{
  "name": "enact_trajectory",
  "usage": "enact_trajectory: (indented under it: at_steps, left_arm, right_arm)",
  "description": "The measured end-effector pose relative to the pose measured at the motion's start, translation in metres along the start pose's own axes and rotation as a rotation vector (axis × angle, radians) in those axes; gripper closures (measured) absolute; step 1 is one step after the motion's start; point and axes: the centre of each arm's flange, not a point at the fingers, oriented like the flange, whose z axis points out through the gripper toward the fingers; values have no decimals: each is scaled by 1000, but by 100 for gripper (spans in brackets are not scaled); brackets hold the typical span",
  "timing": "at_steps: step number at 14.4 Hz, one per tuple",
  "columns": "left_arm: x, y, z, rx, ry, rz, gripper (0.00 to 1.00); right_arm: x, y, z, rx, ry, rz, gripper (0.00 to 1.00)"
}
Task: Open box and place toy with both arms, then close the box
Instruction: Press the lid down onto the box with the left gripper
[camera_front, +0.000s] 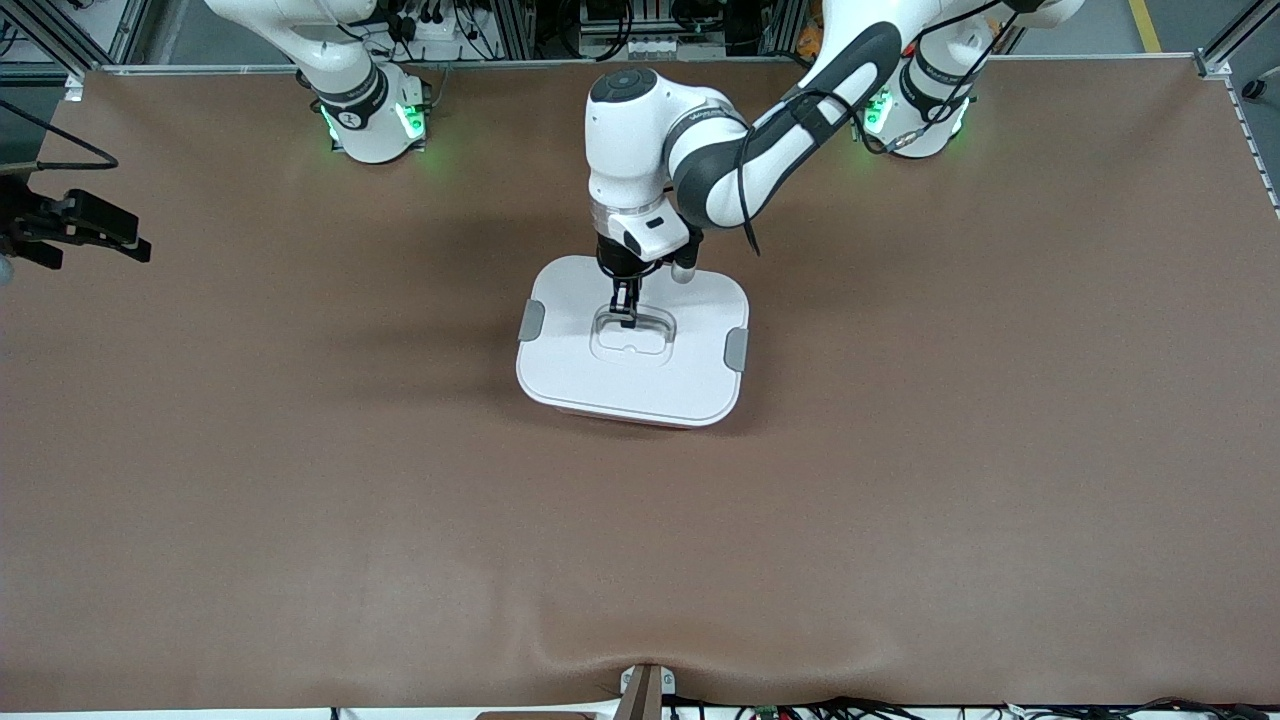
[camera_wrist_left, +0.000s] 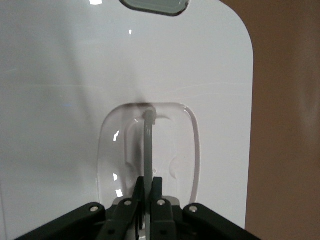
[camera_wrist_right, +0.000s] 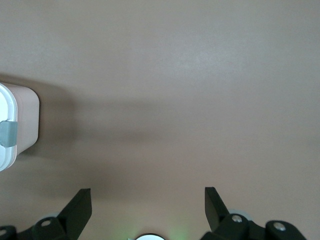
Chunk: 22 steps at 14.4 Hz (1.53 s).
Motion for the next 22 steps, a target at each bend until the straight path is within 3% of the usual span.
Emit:
enact_trajectory:
  at_steps: [22]
  left_arm:
    - [-1, -4, 3, 10, 20, -47, 93]
  right_arm:
    - [-3, 20, -2, 3, 4, 39, 0]
